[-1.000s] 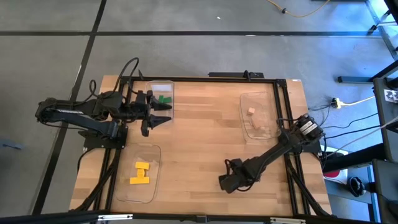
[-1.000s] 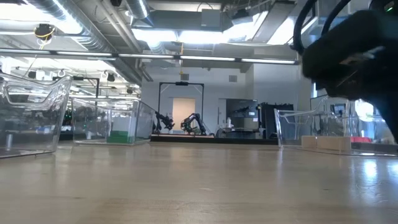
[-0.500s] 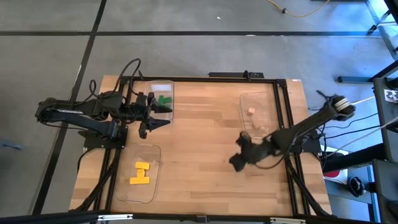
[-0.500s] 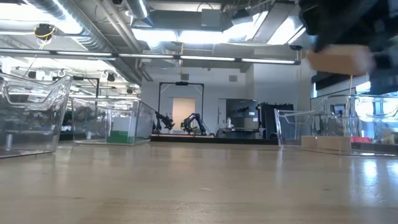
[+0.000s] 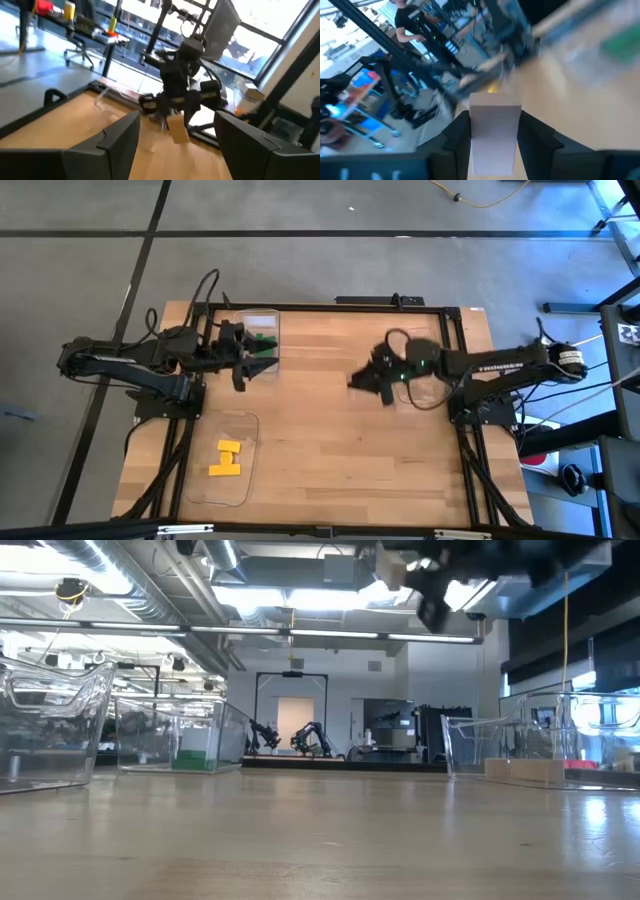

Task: Sort & place blocks by color
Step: Put the brown block into the top right transparent bin

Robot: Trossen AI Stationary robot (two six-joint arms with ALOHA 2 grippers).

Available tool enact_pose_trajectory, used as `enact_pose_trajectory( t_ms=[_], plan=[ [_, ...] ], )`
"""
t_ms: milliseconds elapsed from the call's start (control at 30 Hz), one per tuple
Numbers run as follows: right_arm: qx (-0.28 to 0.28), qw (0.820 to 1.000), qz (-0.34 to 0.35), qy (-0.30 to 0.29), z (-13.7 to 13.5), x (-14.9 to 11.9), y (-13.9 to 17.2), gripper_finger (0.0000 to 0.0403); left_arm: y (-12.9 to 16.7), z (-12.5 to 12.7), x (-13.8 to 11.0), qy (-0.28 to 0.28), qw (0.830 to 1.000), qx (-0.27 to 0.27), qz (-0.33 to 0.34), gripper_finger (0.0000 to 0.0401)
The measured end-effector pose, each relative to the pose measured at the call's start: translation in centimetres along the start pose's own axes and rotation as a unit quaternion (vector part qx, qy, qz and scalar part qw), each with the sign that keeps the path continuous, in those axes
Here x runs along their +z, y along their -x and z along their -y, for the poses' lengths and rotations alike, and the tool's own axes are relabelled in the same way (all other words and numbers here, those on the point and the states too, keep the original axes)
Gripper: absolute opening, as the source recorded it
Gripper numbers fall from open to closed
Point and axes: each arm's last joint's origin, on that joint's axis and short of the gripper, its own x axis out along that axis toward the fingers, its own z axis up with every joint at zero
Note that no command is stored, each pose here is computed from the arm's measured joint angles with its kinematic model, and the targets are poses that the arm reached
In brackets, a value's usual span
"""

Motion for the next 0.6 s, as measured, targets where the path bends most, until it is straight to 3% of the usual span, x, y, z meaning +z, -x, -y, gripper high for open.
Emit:
enact_pose_trajectory(
  t_ms=[267,600],
  plan=[
    [-0.006,0.987,0.052,0.150,-1.4,5.8,0.7,0.0128,-0.8,-0.8,1.0,-0.045,0.998,-0.001,0.045,0.0245],
    [-0.015,0.984,0.036,0.176,-2.1,6.7,0.9,0.0128,-3.0,-3.2,1.0,-0.057,0.997,-0.059,0.009,0.0245]
  ],
)
